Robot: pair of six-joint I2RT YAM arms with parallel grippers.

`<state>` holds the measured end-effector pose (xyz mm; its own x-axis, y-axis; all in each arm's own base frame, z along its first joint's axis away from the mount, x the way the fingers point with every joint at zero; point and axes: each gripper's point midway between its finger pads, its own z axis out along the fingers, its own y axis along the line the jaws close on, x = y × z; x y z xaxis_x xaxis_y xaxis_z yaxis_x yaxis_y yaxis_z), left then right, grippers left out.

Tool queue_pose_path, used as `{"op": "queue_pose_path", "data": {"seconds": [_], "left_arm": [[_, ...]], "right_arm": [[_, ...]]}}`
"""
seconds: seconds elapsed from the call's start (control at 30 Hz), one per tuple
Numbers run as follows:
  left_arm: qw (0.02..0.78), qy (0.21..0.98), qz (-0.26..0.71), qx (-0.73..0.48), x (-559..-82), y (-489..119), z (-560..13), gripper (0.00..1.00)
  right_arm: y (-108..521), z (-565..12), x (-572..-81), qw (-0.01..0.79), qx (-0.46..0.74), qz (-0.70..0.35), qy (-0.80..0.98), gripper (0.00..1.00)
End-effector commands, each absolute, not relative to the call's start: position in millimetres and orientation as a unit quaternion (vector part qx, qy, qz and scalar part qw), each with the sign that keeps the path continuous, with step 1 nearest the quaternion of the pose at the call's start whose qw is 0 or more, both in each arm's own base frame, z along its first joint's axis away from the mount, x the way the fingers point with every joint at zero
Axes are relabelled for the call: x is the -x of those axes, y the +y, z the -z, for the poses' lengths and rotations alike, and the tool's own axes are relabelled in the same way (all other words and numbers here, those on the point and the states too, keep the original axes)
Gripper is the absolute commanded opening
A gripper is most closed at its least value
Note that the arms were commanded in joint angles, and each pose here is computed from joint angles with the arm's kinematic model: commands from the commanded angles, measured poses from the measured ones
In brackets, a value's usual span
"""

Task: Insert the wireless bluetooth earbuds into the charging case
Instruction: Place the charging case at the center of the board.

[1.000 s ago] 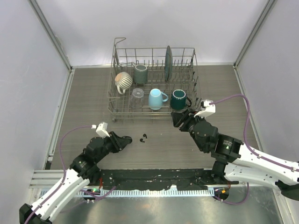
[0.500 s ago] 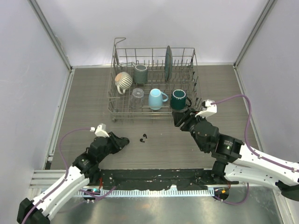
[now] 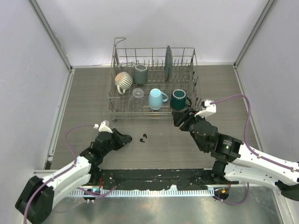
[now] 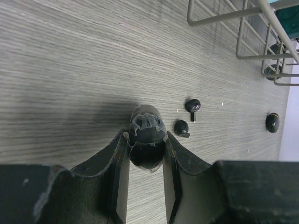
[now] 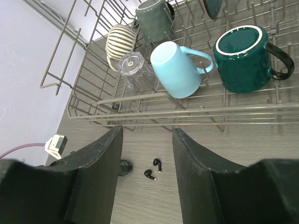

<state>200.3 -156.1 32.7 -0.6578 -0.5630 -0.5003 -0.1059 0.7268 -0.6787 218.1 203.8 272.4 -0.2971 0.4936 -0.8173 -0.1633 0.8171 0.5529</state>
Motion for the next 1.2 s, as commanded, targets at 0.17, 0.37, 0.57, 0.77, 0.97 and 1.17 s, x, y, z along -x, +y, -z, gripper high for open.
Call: {"op": "queue_pose_path", "data": {"seconds": [0.17, 0.37, 0.57, 0.77, 0.97, 1.17], "left_arm": [[0.309, 0.87, 0.333, 0.194, -198.5, -172.3, -23.4, 0.38], [0.319, 0.876, 0.299, 0.203, -192.8, -155.3, -19.5, 0.62], [0.331, 0.881, 0.269, 0.206, -184.8, -137.8, -23.7, 0.76], [0.334, 0.885, 0.265, 0.186, -177.6, -134.2, -39.9, 0.99], [0.351, 0.881, 0.253, 0.191, -182.3, -127.9, -67.2, 1.0], [0.419, 0.86, 0.242, 0.163, -197.7, -119.1, -126.6, 1.0]], "right_arm": [[196.8, -288.9, -221.5, 0.592, -0.141, -0.293, 0.737, 0.52], [182.7, -288.9, -222.5, 0.599, -0.154, -0.271, 0.738, 0.57], [172.1, -289.3, -226.5, 0.605, -0.161, -0.248, 0.739, 0.63], [138.4, -274.5, -245.3, 0.589, -0.197, -0.175, 0.764, 0.73], [86.4, -244.5, -262.7, 0.534, -0.276, -0.133, 0.788, 0.87], [42.9, -216.2, -253.2, 0.483, -0.344, -0.063, 0.803, 0.95]]}}
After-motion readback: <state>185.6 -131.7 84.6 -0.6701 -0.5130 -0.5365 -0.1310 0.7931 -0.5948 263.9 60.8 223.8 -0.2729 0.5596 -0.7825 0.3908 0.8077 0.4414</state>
